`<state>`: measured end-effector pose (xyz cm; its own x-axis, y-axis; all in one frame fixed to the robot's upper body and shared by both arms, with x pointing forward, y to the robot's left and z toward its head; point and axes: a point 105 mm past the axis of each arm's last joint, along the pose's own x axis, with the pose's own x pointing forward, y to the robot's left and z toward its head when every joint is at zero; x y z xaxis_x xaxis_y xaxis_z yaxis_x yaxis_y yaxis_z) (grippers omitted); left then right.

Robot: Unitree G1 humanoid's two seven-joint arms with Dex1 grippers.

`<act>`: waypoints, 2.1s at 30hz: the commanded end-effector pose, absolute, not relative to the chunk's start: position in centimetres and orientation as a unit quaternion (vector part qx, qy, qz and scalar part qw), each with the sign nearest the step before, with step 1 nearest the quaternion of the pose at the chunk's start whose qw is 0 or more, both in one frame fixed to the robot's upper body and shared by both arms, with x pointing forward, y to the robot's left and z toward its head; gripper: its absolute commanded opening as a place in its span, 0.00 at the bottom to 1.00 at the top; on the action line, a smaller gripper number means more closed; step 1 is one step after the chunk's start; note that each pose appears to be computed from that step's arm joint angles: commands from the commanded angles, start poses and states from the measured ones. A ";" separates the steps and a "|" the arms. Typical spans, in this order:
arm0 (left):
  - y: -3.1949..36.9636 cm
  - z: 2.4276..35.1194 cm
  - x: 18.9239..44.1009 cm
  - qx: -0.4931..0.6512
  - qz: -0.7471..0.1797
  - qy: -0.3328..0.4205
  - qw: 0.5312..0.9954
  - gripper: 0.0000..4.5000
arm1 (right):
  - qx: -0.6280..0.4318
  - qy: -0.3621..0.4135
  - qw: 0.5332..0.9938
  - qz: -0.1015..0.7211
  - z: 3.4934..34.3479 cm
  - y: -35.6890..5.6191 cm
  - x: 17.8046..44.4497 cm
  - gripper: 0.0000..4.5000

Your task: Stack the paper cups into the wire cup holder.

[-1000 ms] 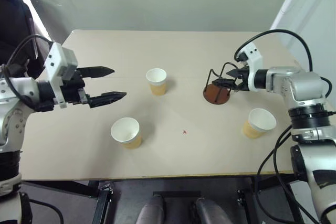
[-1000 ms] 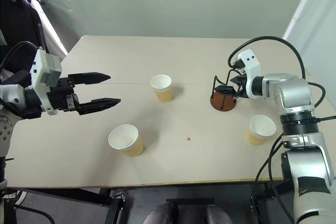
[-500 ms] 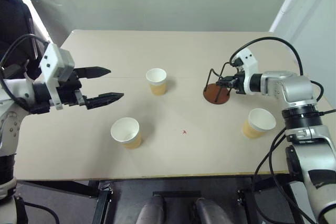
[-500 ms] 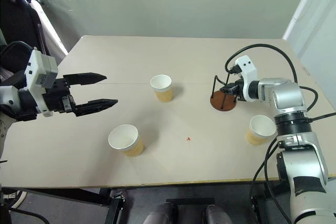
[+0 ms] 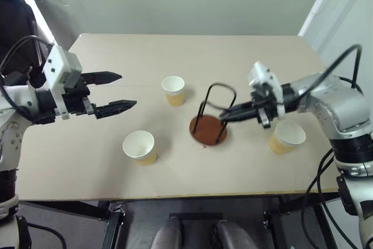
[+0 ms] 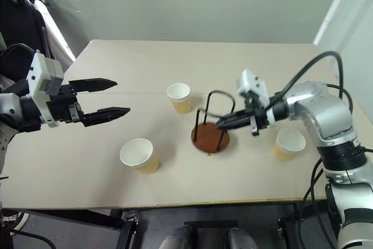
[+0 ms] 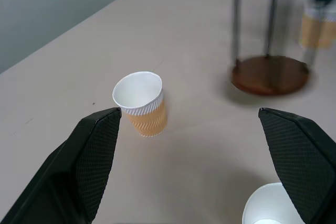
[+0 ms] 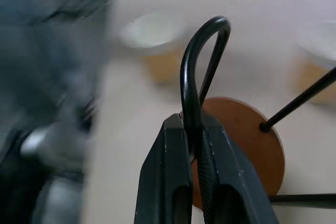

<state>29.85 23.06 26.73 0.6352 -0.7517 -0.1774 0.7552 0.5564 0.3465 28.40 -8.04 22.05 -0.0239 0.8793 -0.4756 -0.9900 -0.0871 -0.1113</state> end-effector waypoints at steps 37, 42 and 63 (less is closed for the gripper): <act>20.0 29.5 29.9 0.226 -0.506 -0.032 0.832 1.00 | -0.376 0.067 0.687 0.618 27.4 -12.2 29.1 0.99; 17.0 27.9 28.0 0.243 -0.594 -0.001 0.767 1.00 | -0.408 0.142 0.724 0.538 27.8 -18.0 27.1 0.99; 16.0 26.0 27.6 0.263 -0.609 0.021 0.748 1.00 | -0.381 0.294 0.731 0.484 17.6 -22.2 27.5 0.99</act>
